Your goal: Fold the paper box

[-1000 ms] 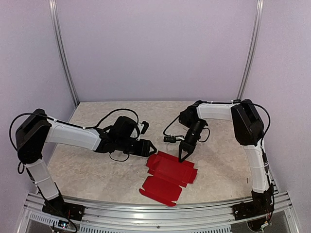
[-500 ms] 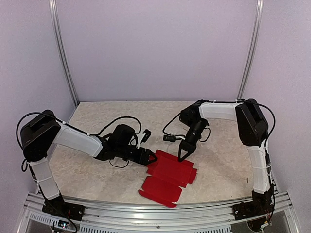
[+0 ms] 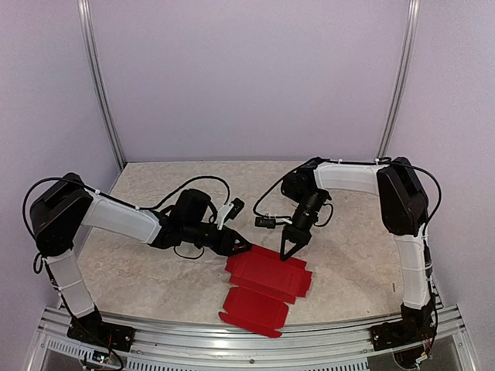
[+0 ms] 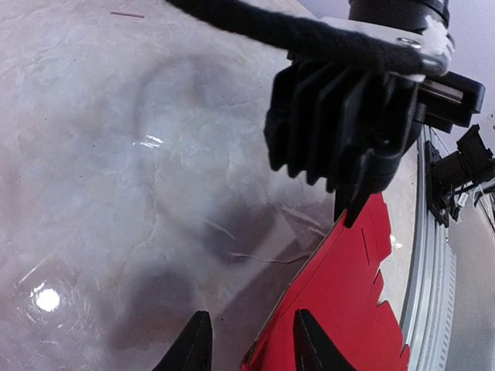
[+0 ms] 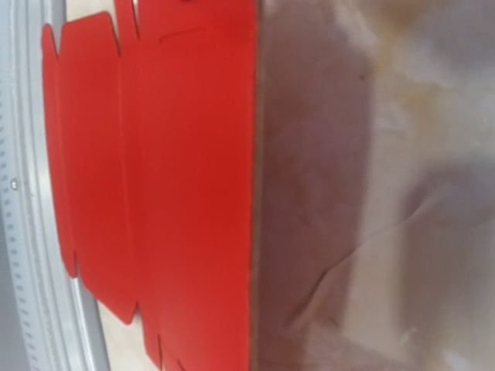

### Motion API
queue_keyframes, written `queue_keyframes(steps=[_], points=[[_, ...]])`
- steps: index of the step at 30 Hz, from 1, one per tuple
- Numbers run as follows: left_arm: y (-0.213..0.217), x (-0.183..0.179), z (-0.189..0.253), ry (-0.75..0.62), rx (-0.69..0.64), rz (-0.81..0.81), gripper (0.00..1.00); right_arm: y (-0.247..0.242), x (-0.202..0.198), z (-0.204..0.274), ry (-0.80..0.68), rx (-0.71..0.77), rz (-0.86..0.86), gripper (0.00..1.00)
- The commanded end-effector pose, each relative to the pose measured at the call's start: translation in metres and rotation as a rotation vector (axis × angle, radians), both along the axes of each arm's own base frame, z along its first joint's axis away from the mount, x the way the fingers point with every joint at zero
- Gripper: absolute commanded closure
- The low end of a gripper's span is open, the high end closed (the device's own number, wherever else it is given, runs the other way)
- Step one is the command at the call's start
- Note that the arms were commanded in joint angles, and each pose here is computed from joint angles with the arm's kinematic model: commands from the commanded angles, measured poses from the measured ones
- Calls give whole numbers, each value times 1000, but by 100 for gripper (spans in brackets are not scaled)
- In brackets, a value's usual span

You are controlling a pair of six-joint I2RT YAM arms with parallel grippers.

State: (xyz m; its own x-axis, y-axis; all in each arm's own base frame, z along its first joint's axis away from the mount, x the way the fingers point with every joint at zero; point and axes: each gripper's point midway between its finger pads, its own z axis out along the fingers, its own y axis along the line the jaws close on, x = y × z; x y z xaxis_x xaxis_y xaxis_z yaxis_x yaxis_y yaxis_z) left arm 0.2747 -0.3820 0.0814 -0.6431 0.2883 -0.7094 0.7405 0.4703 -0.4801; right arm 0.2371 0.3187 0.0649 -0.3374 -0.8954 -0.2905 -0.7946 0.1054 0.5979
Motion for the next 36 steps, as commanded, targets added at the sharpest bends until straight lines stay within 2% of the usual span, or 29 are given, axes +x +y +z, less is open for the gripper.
queue_keyframes(steps=[1, 6, 14, 24, 31, 33, 36], points=[[-8, -10, 23, -15, -52, -99, 69, 7, -3, 25, -27, 55, 22, 100], [-7, -10, 28, -19, -63, -101, 84, 8, -3, 27, -30, 58, 23, 100], [-7, -7, 42, -38, -79, -82, 91, 12, 2, 31, -36, 59, -12, 100], [-17, -11, 66, -110, 63, -71, 80, 17, 15, 41, -92, 58, -46, 100], [1, -10, 79, -132, 86, -30, 75, 17, 15, 54, -122, 85, -33, 100], [11, -8, 83, -147, 99, 0, 71, 17, 13, 61, -133, 109, -15, 100], [30, -4, 100, -165, 94, 35, 70, 14, 8, 71, -172, 133, 16, 100]])
